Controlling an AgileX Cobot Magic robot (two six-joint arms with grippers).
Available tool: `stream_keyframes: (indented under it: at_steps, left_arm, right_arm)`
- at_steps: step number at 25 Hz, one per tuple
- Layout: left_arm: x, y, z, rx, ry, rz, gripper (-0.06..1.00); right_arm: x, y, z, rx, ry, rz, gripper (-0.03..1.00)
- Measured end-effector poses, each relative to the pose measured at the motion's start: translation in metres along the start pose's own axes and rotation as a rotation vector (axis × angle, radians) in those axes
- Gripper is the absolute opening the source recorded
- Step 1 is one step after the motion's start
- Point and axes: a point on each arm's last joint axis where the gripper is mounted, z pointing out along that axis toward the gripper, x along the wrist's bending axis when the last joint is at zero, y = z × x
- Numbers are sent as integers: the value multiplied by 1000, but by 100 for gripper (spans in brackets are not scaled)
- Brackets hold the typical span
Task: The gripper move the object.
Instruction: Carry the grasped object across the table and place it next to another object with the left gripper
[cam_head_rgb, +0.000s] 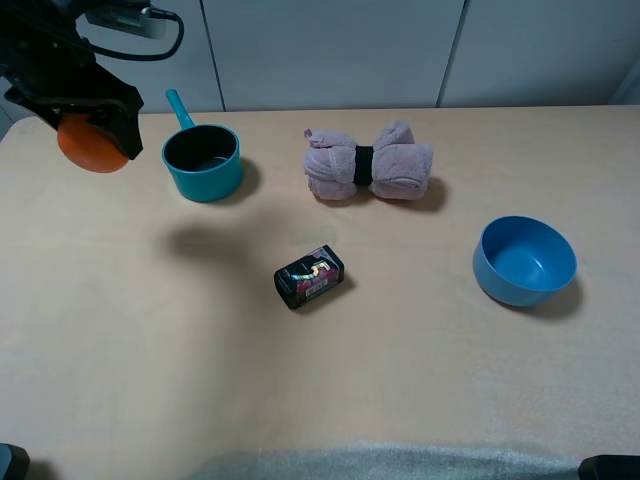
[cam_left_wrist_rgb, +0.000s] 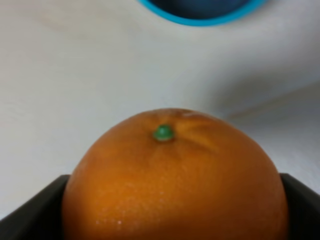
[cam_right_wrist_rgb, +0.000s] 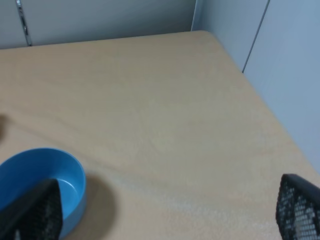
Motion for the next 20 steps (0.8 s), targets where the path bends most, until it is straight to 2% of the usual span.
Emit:
stream_keyframes:
  at_steps: [6,20]
  left_arm:
    - [29,-1,10,-13,26,-79,82]
    - [44,34,45,-15,30,-93,82]
  right_arm:
    - [0,0,0,0,0,0,65]
    - [0,0,0,0,0,0,65]
